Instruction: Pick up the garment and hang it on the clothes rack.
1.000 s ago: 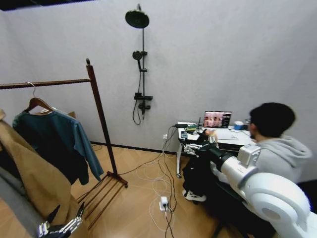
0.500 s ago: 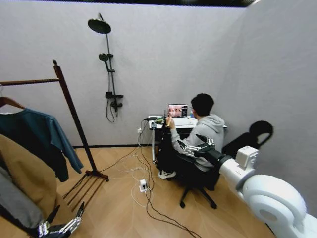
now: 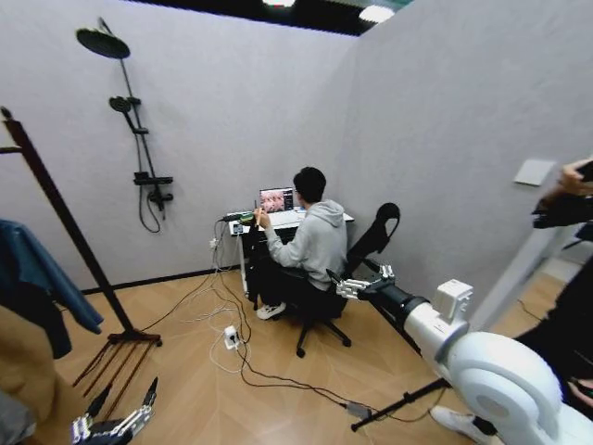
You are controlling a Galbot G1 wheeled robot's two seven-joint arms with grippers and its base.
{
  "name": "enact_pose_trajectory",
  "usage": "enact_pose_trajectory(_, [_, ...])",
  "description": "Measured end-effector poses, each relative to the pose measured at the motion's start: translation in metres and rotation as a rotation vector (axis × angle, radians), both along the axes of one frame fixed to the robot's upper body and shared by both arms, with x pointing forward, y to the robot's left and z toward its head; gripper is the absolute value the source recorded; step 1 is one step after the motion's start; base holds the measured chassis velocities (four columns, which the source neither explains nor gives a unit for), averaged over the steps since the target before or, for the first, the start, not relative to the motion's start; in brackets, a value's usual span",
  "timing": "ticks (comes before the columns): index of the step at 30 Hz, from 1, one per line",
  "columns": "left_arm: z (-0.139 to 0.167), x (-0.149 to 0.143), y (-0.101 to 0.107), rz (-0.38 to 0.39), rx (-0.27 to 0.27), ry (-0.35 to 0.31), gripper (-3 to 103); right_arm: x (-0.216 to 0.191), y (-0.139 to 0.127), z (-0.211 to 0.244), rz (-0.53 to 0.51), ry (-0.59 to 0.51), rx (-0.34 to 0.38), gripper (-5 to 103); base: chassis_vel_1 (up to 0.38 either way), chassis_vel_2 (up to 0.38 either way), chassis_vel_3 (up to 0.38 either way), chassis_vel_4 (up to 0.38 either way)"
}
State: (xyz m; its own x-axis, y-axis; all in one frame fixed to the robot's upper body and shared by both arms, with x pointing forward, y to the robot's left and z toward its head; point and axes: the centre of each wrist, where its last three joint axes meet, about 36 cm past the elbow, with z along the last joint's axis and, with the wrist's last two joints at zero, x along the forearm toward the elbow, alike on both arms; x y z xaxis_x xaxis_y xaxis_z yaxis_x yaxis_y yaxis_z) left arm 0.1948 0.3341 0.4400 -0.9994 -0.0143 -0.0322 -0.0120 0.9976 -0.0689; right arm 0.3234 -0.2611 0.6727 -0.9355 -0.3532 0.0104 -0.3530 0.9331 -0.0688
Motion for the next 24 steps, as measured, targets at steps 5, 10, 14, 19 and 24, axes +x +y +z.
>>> enact_pose_trajectory(5, [0.0000, 0.0000, 0.0000, 0.000, 0.000, 0.000, 100, 0.0000, 0.0002, -0.0006, 0.008, -0.002, -0.003, 100, -0.042, -0.205, -0.203, -0.042])
enact_pose_trajectory(10, [0.0000, 0.0000, 0.0000, 0.000, 0.000, 0.000, 100, -0.0001, 0.0011, -0.0022, 0.013, 0.002, 0.001, 100, 0.016, -0.183, -0.143, 0.023])
enact_pose_trajectory(14, [0.0000, 0.0000, 0.0000, 0.000, 0.000, 0.000, 100, -0.0004, 0.0017, -0.0060, 0.014, 0.011, 0.000, 100, 0.052, -0.074, -0.057, 0.053])
enact_pose_trajectory(19, [0.0000, 0.0000, 0.0000, 0.000, 0.000, 0.000, 100, -0.0009, 0.0019, -0.0092, 0.015, 0.017, -0.006, 100, 0.078, -0.056, -0.059, 0.069])
enact_pose_trajectory(24, [0.0000, 0.0000, 0.0000, 0.000, 0.000, 0.000, 100, -0.0010, 0.0020, -0.0098, 0.015, 0.018, -0.006, 100, 0.110, -0.090, -0.082, 0.103])
